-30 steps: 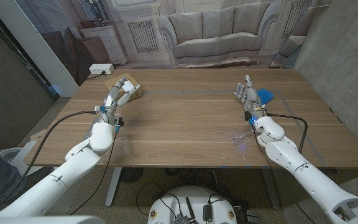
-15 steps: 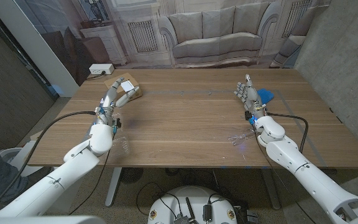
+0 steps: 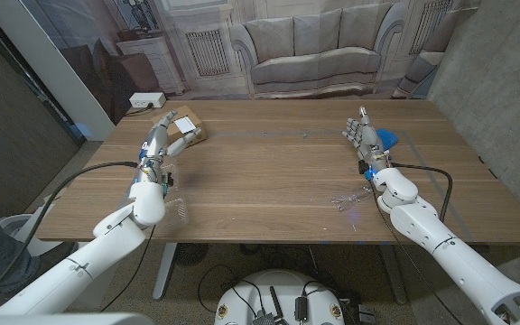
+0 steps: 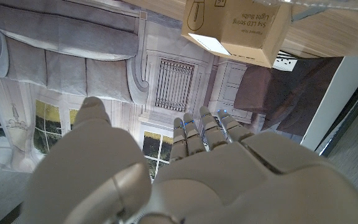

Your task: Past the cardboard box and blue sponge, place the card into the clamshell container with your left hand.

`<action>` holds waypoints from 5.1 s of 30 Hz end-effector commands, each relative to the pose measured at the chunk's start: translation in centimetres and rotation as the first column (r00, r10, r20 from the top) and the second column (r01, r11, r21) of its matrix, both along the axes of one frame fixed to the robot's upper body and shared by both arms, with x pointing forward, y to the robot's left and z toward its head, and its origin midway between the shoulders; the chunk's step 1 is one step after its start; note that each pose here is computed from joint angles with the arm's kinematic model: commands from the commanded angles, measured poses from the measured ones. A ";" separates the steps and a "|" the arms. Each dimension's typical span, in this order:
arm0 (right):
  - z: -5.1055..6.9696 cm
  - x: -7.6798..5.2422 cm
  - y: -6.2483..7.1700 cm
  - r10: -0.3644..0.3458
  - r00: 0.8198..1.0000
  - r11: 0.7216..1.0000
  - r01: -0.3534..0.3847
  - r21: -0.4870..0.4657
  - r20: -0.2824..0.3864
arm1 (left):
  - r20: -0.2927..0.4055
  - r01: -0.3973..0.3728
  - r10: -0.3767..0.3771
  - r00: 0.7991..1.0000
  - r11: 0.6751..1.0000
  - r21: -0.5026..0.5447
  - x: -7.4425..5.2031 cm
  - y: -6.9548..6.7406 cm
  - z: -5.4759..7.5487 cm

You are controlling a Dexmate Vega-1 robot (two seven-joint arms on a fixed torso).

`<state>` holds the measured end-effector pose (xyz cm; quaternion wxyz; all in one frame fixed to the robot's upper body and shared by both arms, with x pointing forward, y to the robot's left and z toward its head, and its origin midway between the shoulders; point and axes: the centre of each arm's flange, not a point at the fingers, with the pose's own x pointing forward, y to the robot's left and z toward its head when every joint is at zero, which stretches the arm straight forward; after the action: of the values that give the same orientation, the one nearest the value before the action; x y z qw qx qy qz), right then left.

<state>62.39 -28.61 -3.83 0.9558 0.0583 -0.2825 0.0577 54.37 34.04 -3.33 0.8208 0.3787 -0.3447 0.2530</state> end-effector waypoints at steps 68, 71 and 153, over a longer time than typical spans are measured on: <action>-0.2 -3.3 -2.7 -0.009 0.997 0.998 0.003 0.069 0.080 | 0.040 -0.514 0.525 0.850 0.810 0.281 1.4 -2.8 2.9; 0.0 -3.8 -3.1 -0.015 0.996 0.997 0.008 0.074 0.086 | 0.040 -0.527 0.539 0.842 0.802 0.283 1.7 -3.0 2.7; 0.5 -5.9 -3.6 -0.095 0.992 0.989 0.085 0.121 0.078 | -0.018 -0.589 0.619 0.785 0.755 0.289 8.6 -2.5 1.8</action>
<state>56.44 -32.63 -3.49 0.9393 0.1004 -0.3280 0.0010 62.09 31.59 -1.67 0.6448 0.6042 -0.1773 0.4333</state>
